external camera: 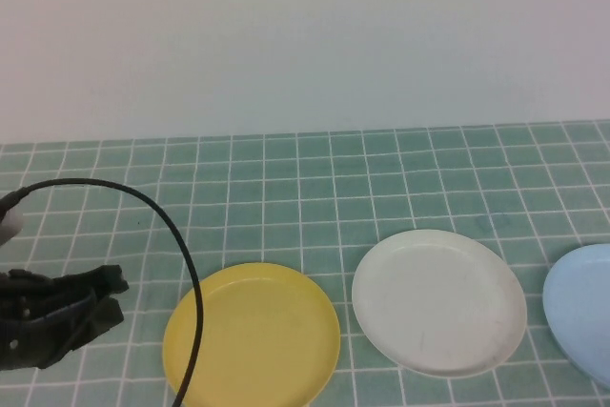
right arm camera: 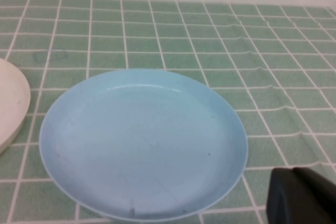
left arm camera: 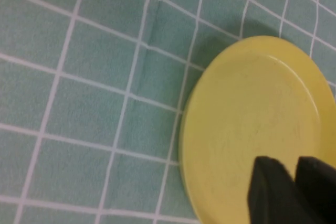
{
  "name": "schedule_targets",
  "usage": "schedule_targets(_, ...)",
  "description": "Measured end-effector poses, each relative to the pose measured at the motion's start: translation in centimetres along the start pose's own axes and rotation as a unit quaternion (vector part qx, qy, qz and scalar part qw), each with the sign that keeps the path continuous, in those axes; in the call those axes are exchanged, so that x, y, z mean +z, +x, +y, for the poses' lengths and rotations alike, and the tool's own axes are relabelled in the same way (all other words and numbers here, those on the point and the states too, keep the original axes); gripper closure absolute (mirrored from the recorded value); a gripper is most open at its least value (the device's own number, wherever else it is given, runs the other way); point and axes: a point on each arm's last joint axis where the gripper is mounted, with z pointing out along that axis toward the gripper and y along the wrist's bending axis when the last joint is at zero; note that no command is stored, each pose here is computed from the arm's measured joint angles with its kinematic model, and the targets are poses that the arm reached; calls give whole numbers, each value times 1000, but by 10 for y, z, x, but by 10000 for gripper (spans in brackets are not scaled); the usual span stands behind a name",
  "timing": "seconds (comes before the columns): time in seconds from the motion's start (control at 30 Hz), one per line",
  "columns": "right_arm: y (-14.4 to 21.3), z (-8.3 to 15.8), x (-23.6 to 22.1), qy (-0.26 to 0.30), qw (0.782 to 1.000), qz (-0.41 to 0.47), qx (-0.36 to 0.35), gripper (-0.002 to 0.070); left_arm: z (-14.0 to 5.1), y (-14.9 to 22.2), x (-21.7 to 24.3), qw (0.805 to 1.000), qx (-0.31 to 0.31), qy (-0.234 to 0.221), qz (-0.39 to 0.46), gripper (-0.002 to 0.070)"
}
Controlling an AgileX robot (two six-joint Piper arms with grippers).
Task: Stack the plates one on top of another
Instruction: Pick up the yellow plate
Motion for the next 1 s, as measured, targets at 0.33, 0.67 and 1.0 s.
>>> schedule_targets(0.33, 0, 0, 0, 0, 1000, 0, 0, 678, -3, -25, 44, 998, -15, -24, 61, 302)
schedule_targets(0.67, 0, 0, 0, 0, 1000, 0, 0, 678, 17, -18, 109, 986, 52, -57, 147, 302)
schedule_targets(1.0, 0, 0, 0, 0, 1000, 0, 0, 678, 0, -9, 128, 985, 101, -40, 136, 302)
